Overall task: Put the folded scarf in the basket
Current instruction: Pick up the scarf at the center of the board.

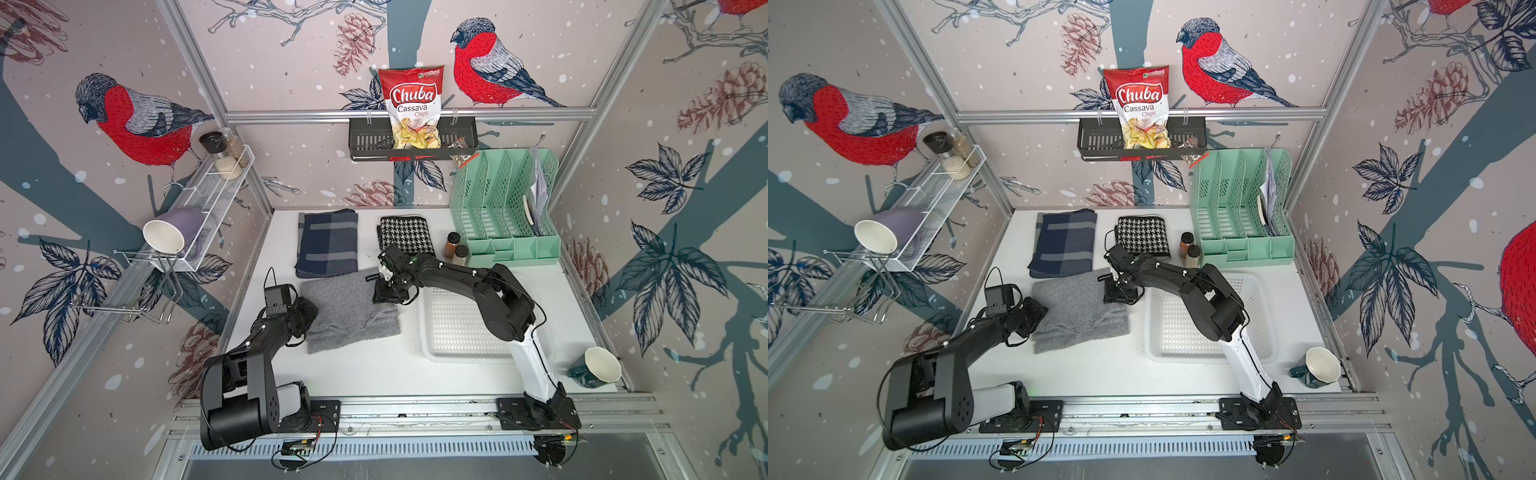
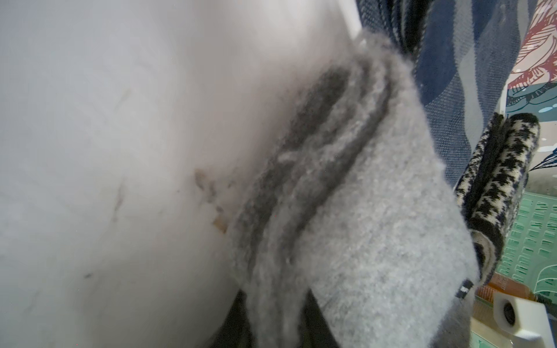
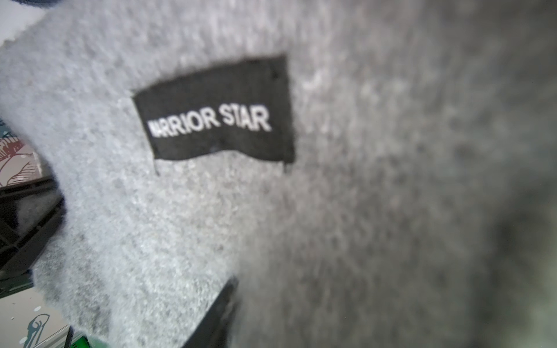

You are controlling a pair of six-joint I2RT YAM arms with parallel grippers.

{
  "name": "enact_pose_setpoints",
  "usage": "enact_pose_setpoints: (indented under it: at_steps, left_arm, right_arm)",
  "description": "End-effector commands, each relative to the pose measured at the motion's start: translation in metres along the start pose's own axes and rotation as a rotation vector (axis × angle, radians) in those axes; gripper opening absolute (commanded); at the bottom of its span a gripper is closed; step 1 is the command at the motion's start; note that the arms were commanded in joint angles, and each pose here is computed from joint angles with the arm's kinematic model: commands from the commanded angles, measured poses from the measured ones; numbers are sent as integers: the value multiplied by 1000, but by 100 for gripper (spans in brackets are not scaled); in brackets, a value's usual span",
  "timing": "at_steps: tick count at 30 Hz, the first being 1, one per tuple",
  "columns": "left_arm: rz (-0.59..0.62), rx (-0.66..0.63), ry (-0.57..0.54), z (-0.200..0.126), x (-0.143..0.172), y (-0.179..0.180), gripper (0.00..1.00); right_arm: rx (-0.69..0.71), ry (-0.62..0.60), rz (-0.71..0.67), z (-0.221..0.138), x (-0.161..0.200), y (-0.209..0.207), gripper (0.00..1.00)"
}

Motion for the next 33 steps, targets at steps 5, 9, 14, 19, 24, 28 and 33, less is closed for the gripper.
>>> enact_pose_setpoints:
  at_steps: [5, 9, 14, 19, 24, 28, 33]
  left_arm:
    - [-36, -7, 74, -4, 14, 3, 0]
    - [-27, 30, 63, -8, 12, -3, 0]
    - [-20, 95, 60, -15, 11, -12, 0]
    - [-10, 118, 40, -28, 8, -21, 0]
    - [0, 132, 47, -37, 6, -28, 0]
    - [5, 128, 32, -44, 3, -32, 0]
    - [5, 137, 41, -51, 3, -37, 0]
  right_arm:
    - [49, -7, 28, 2, 3, -5, 24]
    - [51, -19, 25, -2, 4, 0, 13]
    - [64, -45, 12, -8, 6, 12, 1]
    - [60, -73, 10, -20, 7, 21, 0]
    - [56, -107, 4, -36, 9, 32, 0]
    - [62, -129, 2, -47, 10, 38, 0]
    - [60, -141, 13, -56, 11, 40, 0]
Point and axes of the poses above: each gripper's point midway between its finger pads, its own z axis out along the fingers, its own y axis along the line the jaws close on, x = y × z, the point moved 8 cm from there along -z, back along the fingers, and after that the axes turned 9 degrees about z, right-handed, at the moved point
